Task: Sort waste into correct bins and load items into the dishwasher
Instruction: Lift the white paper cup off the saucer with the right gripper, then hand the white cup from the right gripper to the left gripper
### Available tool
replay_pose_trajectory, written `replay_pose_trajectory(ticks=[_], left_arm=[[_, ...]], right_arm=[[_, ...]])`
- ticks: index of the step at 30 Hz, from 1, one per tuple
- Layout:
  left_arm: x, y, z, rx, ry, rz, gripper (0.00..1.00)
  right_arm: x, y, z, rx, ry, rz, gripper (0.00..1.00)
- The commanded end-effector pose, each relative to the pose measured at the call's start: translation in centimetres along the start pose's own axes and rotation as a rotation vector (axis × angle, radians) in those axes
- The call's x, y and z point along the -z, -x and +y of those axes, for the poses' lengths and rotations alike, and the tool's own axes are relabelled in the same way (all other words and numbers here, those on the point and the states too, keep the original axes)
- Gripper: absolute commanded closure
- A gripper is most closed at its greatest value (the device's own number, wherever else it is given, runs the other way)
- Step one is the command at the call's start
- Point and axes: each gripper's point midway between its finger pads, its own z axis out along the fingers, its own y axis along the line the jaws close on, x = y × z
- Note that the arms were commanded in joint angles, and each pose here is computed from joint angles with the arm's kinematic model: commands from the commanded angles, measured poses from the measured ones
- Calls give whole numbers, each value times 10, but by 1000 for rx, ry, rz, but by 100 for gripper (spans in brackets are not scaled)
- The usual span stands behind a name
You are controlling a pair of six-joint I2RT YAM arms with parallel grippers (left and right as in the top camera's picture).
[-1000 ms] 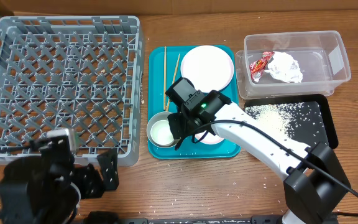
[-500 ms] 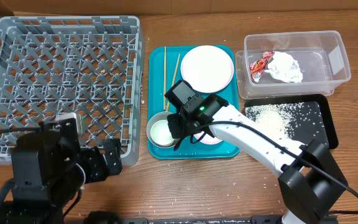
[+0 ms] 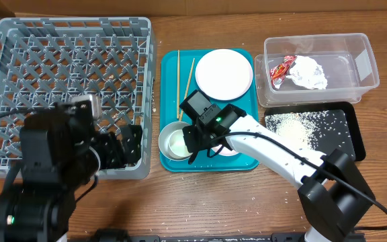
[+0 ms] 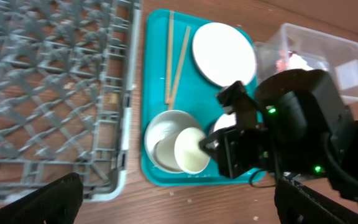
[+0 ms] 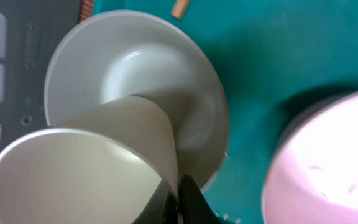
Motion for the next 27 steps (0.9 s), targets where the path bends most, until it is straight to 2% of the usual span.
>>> replay_pose_trajectory(ticks=[1,5,7,11,13,16,19,25,27], left_arm=[[-10,-1,-21,10,-128,51,0],[-13,7,-59,-8,-369,85,0],[-8,13,-80,-23,-529,100,0],[7,22,-109,-50,-816,139,0],[19,23,-124,-90,-984,167,0],[30,21,-135,-124,-1158,206,0],[37,18,-142,-145,-1273,235,0],[39,7,-152,-168,-1304,278,4],[41,2,-157,-175,-1317,300,10]], right_arm=[[51,30,4,-20,54,-113,96],[124,47,4,25,180,-236,96],[168,50,10,87,306,-306,96],[245,37,21,276,566,-427,96],[274,27,26,353,673,-472,96],[309,10,39,475,836,-517,96],[326,0,51,550,942,-526,96],[329,0,58,594,963,-540,96],[330,1,59,601,962,-547,96]])
